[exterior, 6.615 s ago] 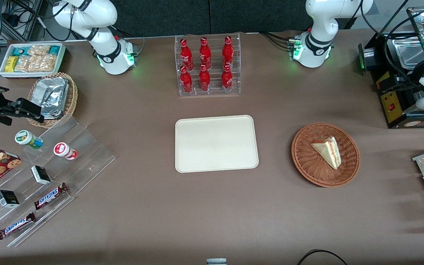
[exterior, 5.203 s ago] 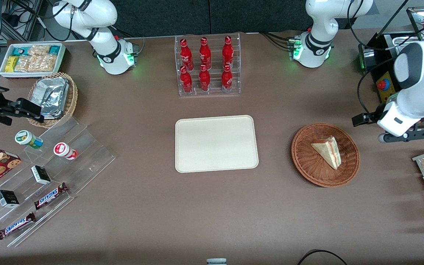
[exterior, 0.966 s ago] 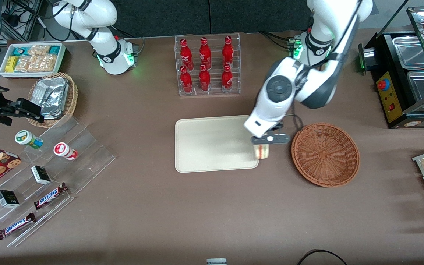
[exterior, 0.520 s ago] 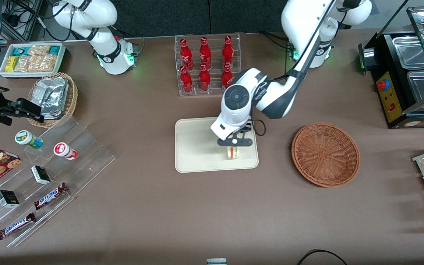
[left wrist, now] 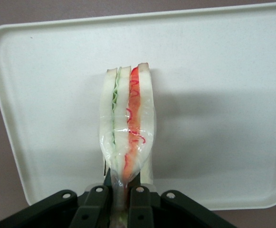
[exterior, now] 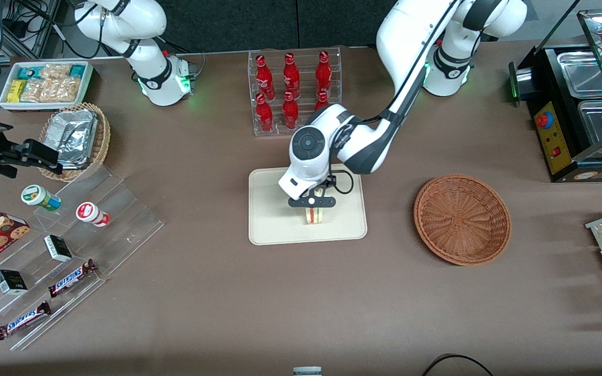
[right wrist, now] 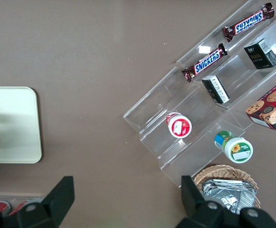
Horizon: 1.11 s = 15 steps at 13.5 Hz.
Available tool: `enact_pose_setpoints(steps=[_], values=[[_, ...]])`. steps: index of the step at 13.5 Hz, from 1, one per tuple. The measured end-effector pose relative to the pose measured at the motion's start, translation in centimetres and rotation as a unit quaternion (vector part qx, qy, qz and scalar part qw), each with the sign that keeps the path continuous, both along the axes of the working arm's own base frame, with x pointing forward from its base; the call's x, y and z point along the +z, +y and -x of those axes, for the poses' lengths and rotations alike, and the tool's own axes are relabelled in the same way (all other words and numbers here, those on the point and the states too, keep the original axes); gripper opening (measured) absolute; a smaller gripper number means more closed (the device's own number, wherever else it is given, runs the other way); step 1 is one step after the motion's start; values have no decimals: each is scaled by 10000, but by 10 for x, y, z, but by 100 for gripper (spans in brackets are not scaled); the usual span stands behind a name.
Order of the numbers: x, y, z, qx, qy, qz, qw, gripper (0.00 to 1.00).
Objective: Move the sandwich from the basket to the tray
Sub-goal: 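Lower the sandwich onto the tray and open the left gripper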
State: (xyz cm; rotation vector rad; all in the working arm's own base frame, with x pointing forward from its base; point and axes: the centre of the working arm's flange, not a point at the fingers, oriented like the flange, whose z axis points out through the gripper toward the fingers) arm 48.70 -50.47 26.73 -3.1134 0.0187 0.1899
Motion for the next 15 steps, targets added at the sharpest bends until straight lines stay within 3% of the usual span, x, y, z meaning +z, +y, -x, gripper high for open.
enact_pose_setpoints(steps=[9, 11, 15], values=[[-22, -8, 3, -21, 47, 18, 10000, 14], [-21, -8, 3, -22, 44, 24, 10000, 30], [-17, -10, 0, -12, -14, 81, 10000, 73]])
